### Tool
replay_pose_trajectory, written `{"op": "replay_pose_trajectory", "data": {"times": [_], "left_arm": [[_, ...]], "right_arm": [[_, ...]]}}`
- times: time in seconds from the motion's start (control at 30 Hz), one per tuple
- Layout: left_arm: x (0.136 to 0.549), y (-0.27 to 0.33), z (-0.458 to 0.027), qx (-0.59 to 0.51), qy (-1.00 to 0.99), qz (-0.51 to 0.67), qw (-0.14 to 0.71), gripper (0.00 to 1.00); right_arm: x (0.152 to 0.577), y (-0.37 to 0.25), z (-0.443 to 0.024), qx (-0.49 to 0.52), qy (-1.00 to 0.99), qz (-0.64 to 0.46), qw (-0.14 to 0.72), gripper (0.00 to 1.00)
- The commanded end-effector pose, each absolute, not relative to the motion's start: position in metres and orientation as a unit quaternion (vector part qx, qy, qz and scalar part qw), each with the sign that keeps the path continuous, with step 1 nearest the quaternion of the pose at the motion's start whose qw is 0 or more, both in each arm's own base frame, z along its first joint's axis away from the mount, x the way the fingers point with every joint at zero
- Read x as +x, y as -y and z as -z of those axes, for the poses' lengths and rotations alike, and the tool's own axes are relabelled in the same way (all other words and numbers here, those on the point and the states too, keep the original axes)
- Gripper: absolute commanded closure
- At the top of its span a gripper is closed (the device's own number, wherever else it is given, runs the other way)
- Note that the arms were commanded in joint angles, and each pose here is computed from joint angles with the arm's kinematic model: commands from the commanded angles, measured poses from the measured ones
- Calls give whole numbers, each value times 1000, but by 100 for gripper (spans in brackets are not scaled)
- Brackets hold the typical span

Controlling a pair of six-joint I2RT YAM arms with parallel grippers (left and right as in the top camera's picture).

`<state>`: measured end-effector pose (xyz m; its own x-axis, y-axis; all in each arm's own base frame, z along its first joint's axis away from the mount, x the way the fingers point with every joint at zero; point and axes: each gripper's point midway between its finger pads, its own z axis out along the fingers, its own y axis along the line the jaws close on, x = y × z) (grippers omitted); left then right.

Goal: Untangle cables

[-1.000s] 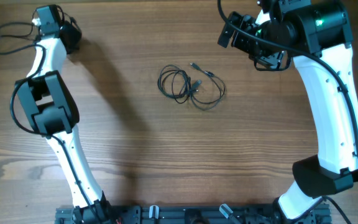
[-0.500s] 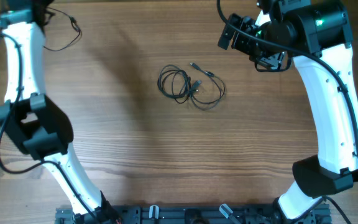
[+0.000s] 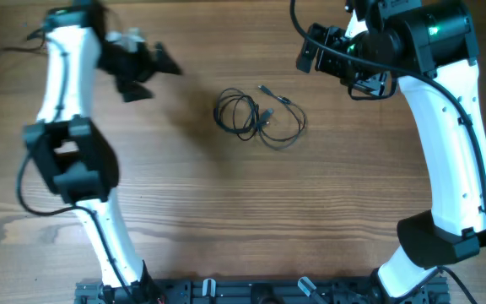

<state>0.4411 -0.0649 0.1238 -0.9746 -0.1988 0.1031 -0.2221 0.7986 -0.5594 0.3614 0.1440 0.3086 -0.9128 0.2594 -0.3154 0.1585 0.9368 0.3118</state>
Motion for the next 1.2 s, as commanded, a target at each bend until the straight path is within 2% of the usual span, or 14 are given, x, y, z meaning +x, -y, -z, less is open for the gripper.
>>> {"op": "replay_pose_trajectory", "data": {"times": [0.0, 0.07, 0.2, 0.33, 0.37, 0.47, 0.53, 0.67, 0.93, 1.1, 1.13, 1.17], "left_arm": [[421, 129, -135, -11, 960, -280, 23, 1], [409, 163, -133, -54, 961, -271, 32, 2], [402, 188, -123, -85, 973, -211, 27, 3], [410, 203, -121, -99, 975, -199, -1, 13], [417, 205, -116, -73, 977, -200, -7, 28], [417, 205, -100, -71, 978, -196, 9, 35], [416, 207, -93, -71, 978, -195, 18, 49], [412, 212, -91, -77, 978, -193, 23, 46], [404, 210, -67, -78, 982, -166, 54, 59], [406, 218, -68, -86, 981, -171, 46, 86], [407, 219, -75, -88, 980, -175, 39, 96], [407, 221, -82, -90, 978, -182, 34, 96]], "right_arm": [[360, -145, -303, 42, -976, -126, 174, 0], [359, -138, -301, 37, -978, -119, 169, 0], [360, -130, -300, 47, -978, -117, 168, 0], [360, -130, -300, 48, -978, -117, 168, 0], [361, -130, -301, 48, -977, -118, 169, 0], [360, -131, -301, 48, -977, -119, 168, 0], [360, -132, -301, 48, -977, -124, 166, 0], [359, -136, -301, 45, -977, -132, 164, 0], [359, -136, -301, 45, -976, -132, 165, 0], [361, -137, -302, 44, -976, -133, 168, 0], [363, -137, -303, 44, -975, -135, 173, 0], [364, -138, -304, 44, -974, -136, 176, 0]]}}
